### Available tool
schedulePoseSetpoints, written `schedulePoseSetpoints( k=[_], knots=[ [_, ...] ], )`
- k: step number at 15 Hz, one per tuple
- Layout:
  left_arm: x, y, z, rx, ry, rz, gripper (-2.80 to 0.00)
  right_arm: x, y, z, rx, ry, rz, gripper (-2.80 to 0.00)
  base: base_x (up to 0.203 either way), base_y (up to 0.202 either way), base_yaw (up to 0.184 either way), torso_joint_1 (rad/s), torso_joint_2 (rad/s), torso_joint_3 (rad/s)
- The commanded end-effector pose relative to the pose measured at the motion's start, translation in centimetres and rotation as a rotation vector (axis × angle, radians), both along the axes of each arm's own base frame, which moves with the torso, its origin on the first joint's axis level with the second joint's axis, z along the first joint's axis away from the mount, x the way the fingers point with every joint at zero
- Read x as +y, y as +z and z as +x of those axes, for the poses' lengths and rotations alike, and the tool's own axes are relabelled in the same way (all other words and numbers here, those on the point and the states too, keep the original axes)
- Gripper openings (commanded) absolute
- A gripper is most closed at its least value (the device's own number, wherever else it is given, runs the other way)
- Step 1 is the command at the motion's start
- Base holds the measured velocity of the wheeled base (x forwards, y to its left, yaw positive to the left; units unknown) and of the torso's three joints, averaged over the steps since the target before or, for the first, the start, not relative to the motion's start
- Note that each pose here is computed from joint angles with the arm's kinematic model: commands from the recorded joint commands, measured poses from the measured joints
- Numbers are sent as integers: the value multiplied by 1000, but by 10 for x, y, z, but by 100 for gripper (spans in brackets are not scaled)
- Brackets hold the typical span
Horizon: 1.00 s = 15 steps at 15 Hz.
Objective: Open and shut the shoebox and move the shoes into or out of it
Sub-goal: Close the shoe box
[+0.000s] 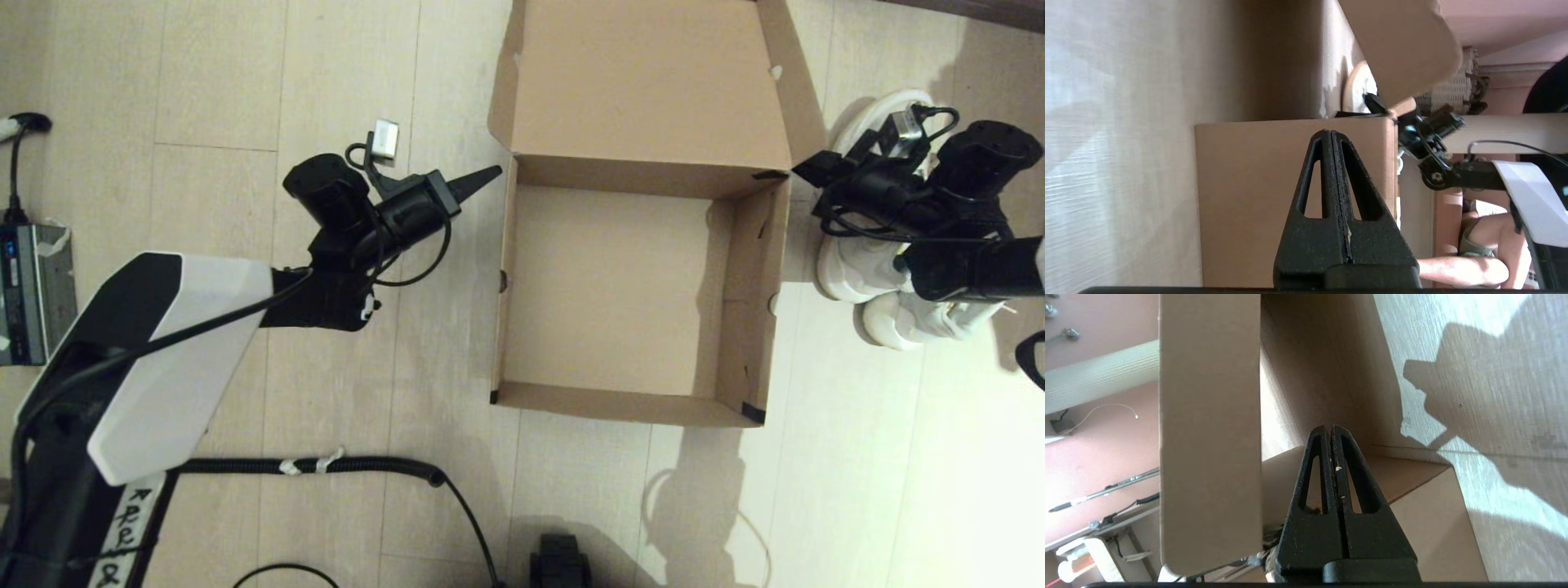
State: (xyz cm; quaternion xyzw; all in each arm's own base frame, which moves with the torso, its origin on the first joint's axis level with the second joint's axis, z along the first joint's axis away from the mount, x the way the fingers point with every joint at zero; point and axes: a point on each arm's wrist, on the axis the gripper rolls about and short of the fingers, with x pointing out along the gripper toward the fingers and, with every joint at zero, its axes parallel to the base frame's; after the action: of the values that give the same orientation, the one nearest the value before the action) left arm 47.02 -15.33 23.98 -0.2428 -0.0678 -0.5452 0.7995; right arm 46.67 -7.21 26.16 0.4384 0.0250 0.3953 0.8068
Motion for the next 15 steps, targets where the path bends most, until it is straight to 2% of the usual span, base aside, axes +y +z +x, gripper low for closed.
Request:
schedulePoseSetpoints(
  k=[1, 3, 7, 11, 15],
  knots=[
    [0, -1, 0, -1, -6, -2, -280, -1, -8, 8, 6, 9, 6, -280, 0, 0, 0, 0, 0, 0],
    [-3, -1, 0, 1, -11, -1, -280, -1, -9, 15, 9, 22, 31, -280, 0, 0, 0, 0, 0, 0],
    [-3, -3, 0, 4, -12, -1, -280, 7, -14, 18, -3, 42, 34, -280, 0, 0, 0, 0, 0, 0],
    [-4, -5, 1, 7, -12, 0, -280, 18, 0, 10, -28, 126, 120, -280, 0, 0, 0, 0, 0, 0],
    [-4, -5, 1, 7, -12, 0, -280, 22, 16, -1, -59, 147, 127, -280, 0, 0, 0, 0, 0, 0]
  ],
)
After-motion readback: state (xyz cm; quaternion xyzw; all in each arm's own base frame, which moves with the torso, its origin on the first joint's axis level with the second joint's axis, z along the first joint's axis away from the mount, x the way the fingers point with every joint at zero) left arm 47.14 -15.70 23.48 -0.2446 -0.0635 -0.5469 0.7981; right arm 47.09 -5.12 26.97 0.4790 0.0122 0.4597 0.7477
